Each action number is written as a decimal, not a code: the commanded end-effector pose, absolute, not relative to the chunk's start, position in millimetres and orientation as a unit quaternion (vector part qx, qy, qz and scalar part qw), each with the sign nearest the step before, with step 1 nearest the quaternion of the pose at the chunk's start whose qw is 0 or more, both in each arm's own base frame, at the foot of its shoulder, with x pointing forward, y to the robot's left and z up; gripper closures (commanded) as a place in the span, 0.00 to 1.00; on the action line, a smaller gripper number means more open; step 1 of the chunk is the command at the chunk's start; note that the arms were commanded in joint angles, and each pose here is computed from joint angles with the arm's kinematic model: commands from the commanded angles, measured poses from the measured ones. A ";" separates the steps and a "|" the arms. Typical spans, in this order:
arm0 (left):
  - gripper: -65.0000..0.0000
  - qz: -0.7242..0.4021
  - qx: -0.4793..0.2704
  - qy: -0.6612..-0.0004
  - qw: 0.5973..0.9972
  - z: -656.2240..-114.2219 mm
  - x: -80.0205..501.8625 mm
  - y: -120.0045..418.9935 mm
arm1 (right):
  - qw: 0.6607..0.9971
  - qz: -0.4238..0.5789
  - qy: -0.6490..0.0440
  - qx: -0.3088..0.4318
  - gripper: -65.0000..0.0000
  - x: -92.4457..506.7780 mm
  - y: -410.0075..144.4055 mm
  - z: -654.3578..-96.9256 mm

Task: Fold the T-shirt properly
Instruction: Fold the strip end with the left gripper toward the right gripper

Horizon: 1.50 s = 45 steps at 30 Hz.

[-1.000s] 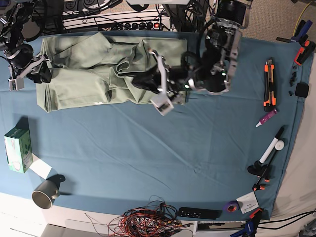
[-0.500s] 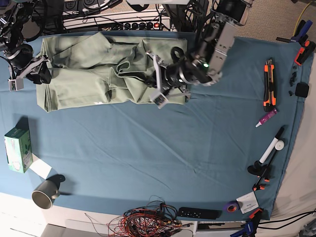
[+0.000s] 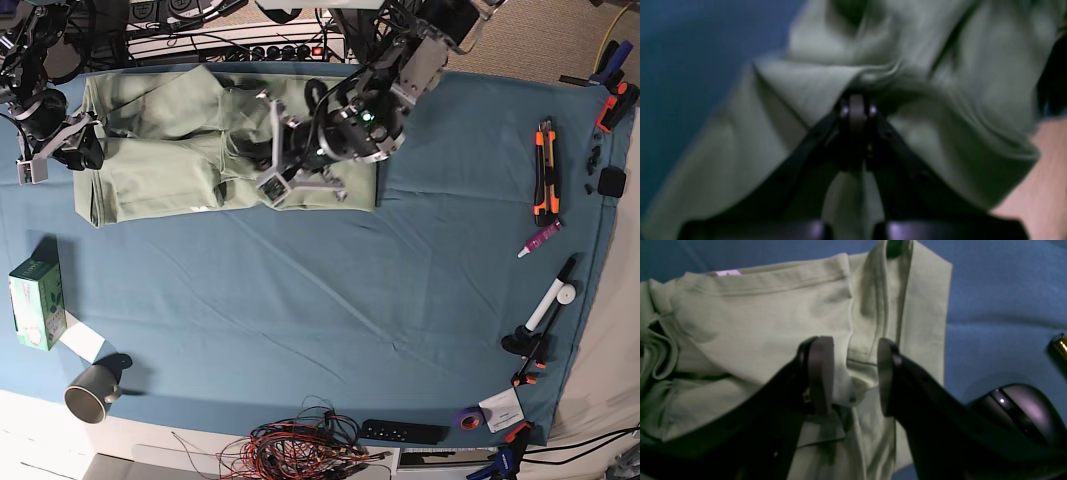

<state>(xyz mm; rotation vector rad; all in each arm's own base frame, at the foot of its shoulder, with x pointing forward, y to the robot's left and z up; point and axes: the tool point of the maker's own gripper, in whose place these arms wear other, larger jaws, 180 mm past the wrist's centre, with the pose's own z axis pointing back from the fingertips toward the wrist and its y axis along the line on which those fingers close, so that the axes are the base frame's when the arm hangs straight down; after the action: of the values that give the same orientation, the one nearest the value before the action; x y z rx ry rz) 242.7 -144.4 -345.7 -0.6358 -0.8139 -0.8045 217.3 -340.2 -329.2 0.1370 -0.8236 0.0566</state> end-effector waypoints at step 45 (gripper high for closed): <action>1.00 -0.281 -0.414 -0.390 0.773 -323.8 265.7 -157.2 | 0.883 0.012 -0.463 0.079 0.66 243.3 -328.7 -311.4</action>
<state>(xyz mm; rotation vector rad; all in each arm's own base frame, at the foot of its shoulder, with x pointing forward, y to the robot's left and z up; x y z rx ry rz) 260.2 -149.3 -342.3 -0.8560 -0.7944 -0.6098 235.3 -325.1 -328.1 0.1741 -0.9084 0.0083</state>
